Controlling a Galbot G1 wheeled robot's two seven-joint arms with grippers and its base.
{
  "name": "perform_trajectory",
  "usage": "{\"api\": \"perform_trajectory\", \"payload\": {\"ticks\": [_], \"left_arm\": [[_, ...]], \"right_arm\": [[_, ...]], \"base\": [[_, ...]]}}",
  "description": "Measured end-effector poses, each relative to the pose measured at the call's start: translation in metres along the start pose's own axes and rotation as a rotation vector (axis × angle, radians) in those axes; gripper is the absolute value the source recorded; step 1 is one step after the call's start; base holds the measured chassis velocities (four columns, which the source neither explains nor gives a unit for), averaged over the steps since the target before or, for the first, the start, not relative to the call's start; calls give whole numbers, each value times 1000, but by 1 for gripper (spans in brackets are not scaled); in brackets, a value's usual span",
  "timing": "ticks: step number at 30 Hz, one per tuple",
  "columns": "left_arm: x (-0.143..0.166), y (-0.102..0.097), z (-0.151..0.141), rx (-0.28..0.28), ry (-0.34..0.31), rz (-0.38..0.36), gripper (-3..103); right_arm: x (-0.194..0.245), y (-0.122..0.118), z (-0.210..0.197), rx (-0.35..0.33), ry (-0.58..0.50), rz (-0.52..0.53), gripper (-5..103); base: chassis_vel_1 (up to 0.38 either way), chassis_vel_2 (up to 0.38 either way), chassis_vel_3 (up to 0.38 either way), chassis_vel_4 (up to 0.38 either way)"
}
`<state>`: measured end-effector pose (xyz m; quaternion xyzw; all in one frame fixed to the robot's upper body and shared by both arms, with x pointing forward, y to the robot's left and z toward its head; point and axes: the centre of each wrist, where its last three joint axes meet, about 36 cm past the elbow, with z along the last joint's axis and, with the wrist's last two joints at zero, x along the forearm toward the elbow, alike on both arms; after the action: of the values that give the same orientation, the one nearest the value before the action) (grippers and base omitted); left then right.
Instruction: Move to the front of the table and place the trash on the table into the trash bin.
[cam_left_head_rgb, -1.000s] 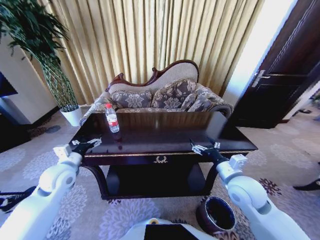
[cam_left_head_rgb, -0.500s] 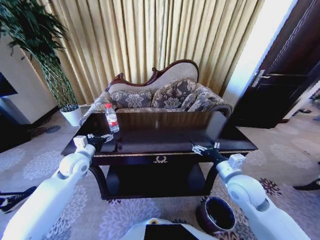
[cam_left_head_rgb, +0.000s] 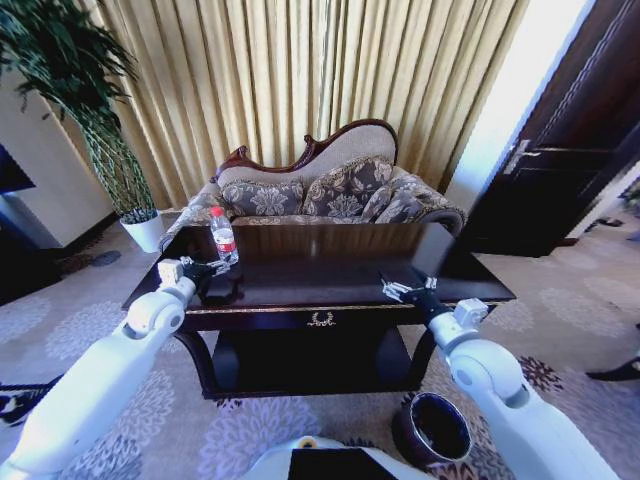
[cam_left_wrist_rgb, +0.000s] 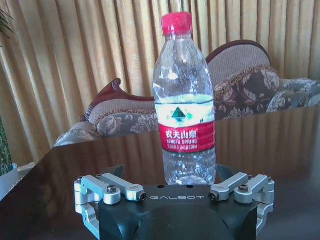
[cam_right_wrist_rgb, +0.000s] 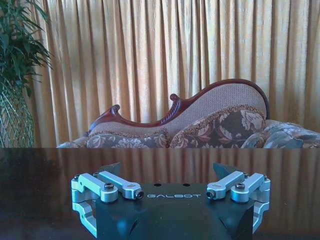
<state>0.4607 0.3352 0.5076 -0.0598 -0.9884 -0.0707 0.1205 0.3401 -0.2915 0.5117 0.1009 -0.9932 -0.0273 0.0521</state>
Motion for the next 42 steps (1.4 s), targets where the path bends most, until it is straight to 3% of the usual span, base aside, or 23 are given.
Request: {"api": "perform_trajectory", "payload": {"ticks": [17, 42], "left_arm": [[-24, -9, 10, -40, 37, 53, 100], [-43, 8, 11, -56, 7, 43, 100]], "right_arm": [[-3, -1, -2, -8, -36, -20, 100], [0, 2, 5, -9, -21, -19, 100]], "base": [[0, 0, 0, 0], [0, 0, 0, 0]]}}
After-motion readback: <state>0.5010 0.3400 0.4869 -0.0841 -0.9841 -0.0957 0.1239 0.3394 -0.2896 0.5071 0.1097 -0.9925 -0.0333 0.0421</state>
